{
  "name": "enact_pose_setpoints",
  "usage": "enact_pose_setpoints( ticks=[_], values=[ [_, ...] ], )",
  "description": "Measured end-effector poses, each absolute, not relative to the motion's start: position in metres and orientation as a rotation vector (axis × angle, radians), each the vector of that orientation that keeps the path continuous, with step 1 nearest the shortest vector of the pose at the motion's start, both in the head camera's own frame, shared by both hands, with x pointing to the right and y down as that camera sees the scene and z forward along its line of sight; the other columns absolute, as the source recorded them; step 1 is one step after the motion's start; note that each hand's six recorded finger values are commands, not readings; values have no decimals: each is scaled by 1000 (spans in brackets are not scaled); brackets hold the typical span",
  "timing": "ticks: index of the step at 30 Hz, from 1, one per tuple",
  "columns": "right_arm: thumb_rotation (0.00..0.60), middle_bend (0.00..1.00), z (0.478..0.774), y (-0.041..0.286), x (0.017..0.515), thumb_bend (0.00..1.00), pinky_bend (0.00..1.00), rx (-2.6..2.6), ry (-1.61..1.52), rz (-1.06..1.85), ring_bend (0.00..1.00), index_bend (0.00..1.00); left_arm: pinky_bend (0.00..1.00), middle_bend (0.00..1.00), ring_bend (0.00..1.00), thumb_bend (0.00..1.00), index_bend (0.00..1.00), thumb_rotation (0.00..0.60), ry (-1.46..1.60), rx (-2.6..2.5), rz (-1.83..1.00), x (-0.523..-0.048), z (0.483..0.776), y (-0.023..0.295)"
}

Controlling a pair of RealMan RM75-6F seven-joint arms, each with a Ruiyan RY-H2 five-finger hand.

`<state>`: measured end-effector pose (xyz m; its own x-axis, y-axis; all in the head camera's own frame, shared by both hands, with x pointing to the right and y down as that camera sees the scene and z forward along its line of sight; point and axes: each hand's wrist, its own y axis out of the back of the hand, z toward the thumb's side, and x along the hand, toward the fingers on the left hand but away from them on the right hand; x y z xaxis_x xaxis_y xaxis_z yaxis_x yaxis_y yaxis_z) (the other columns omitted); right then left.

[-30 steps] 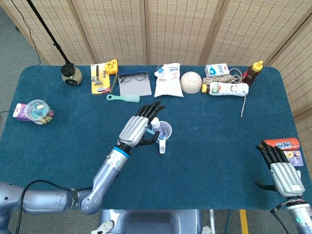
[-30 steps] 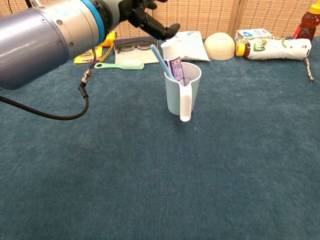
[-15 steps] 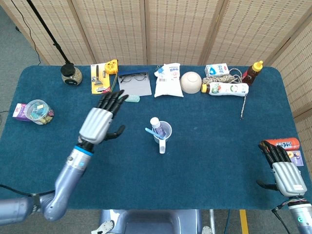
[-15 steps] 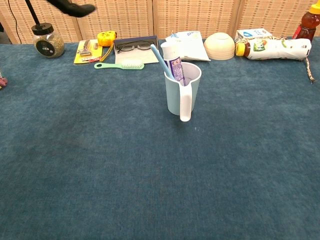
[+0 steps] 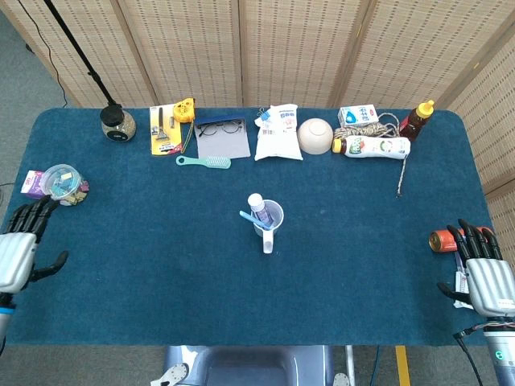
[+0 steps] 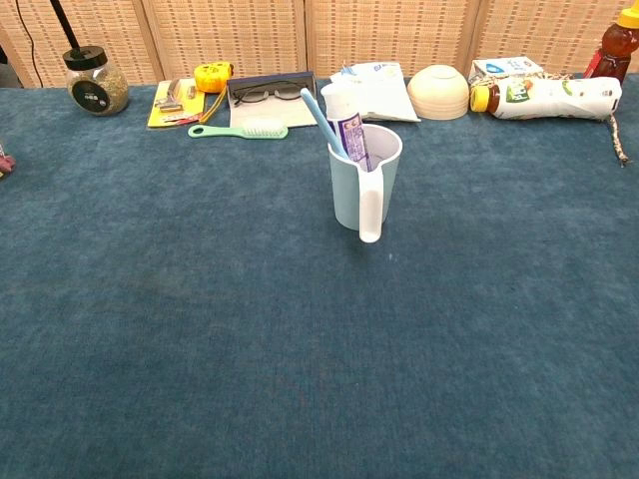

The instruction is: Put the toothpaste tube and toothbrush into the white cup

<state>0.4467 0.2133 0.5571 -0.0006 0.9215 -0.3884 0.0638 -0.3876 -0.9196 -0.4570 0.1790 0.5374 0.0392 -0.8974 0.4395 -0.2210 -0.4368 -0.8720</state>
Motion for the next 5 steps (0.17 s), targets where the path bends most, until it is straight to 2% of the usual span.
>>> enact_pose_setpoints(
  ticks=[5],
  values=[
    [600,0,556,211,446,0,0,-1490,-1064,1453,0,0,0,0,0,308,0,600,1234,-1661,-1475,-506,530,216]
  ],
)
